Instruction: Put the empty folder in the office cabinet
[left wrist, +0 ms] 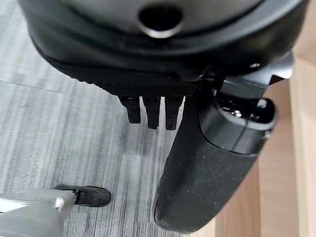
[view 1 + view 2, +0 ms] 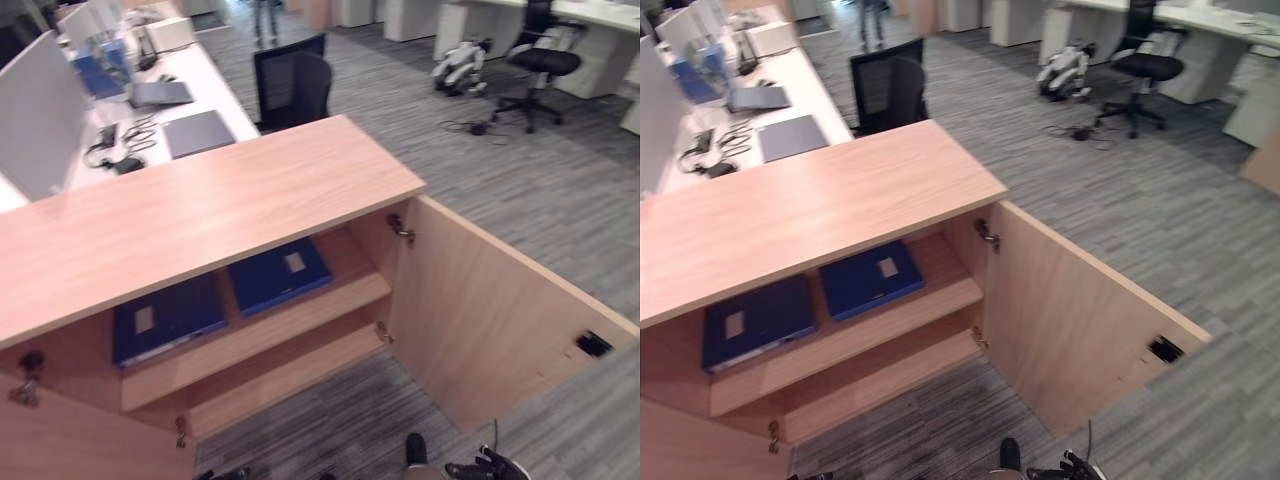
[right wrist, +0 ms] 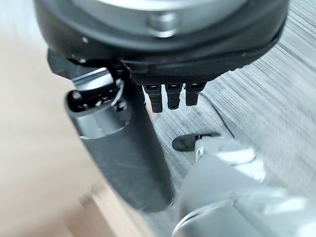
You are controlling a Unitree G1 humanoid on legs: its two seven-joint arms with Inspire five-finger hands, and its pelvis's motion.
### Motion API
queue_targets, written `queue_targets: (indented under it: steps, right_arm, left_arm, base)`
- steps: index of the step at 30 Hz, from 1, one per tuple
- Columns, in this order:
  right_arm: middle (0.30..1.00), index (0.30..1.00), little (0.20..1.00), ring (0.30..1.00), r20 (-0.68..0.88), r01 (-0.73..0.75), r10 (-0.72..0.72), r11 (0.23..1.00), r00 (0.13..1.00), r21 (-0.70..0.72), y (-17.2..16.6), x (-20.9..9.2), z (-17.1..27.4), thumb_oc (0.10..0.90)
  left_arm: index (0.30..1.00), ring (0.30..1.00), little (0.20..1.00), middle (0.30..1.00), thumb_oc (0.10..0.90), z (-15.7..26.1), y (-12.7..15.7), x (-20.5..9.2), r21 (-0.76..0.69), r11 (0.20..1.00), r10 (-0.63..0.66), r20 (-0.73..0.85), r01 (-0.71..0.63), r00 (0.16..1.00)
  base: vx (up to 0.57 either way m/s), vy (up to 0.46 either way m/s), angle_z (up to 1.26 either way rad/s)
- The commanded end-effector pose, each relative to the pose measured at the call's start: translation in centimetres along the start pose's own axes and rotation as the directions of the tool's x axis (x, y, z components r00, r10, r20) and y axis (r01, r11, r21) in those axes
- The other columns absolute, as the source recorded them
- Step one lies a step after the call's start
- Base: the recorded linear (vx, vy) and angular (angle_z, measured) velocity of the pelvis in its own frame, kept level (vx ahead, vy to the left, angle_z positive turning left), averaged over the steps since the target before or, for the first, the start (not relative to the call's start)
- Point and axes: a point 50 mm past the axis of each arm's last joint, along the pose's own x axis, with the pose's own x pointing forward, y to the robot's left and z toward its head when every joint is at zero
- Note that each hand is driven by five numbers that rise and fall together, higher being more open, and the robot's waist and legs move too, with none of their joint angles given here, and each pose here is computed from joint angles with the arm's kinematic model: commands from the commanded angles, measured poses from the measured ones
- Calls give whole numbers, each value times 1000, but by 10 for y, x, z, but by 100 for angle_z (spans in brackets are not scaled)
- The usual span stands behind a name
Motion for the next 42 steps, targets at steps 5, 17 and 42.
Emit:
queue_targets:
  steps: [5, 17, 42]
  right_arm:
    - [900, 900, 900, 900, 265, 170, -255, 937, 930, 306, -43, -7, 62, 800]
    - [900, 900, 900, 900, 682, 237, -295, 955, 669, 180, -58, -49, 185, 800]
    - [900, 900, 900, 900, 113, -111, 992, 106, -54, -988, 195, -211, 238, 800]
  left_arm:
    - [900, 900, 900, 900, 800, 15, 15, 0, -17, 998, 60, 45, -60, 997]
    - [900, 900, 900, 900, 800, 37, 4, 0, -16, 1000, 28, 143, -26, 989]
    - [900, 900, 900, 900, 800, 25, 9, 0, 80, 997, -4, 84, -3, 996]
  base:
    - [51, -34, -46]
    - [99, -155, -37]
    - [8, -36, -1]
